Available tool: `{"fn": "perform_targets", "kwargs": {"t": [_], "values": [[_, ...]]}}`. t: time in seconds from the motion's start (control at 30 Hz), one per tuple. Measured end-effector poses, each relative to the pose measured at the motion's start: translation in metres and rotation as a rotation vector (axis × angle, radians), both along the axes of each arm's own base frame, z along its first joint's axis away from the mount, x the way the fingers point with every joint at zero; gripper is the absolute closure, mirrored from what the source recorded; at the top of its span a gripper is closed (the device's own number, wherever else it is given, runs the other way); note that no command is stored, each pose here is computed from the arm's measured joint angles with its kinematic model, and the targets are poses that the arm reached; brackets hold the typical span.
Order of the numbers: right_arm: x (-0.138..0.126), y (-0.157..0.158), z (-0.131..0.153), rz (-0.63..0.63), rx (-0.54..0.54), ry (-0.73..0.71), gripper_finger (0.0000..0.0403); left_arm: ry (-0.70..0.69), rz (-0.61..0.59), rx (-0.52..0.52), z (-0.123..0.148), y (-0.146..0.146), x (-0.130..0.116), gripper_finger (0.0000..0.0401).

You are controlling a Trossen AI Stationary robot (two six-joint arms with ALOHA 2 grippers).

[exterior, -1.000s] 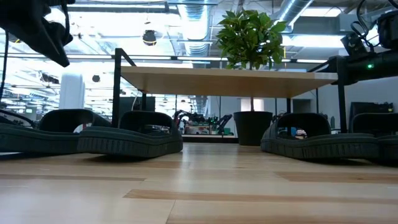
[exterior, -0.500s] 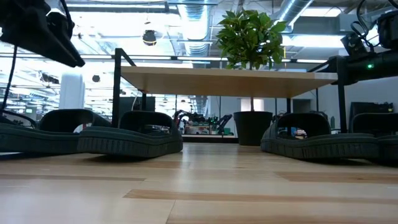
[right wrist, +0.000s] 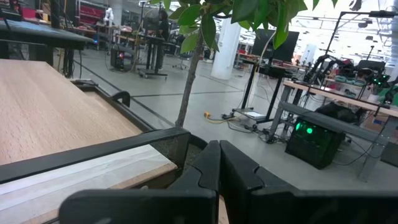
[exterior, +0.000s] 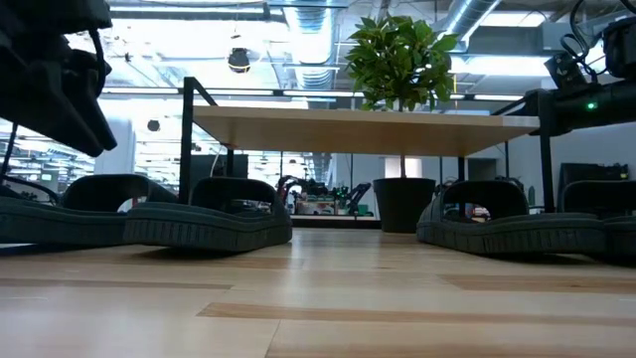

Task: Pick and place slides into the shelf
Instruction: Put the black slide on the shelf

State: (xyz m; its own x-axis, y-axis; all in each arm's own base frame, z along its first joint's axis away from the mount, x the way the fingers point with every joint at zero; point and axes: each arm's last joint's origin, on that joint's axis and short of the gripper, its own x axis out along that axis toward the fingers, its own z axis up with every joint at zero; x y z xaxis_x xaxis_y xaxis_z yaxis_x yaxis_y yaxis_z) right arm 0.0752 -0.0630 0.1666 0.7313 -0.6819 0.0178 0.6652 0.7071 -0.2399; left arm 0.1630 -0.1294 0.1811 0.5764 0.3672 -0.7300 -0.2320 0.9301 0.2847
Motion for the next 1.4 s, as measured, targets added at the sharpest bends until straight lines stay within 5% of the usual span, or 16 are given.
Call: {"fn": "perform_targets", "kwargs": {"t": [1.4], "values": [[0.000,0.000,0.000,0.000,0.000,0.000,0.0403,0.044,0.065,-0.014,-0.012,0.013,-0.001,0.0247]]}}
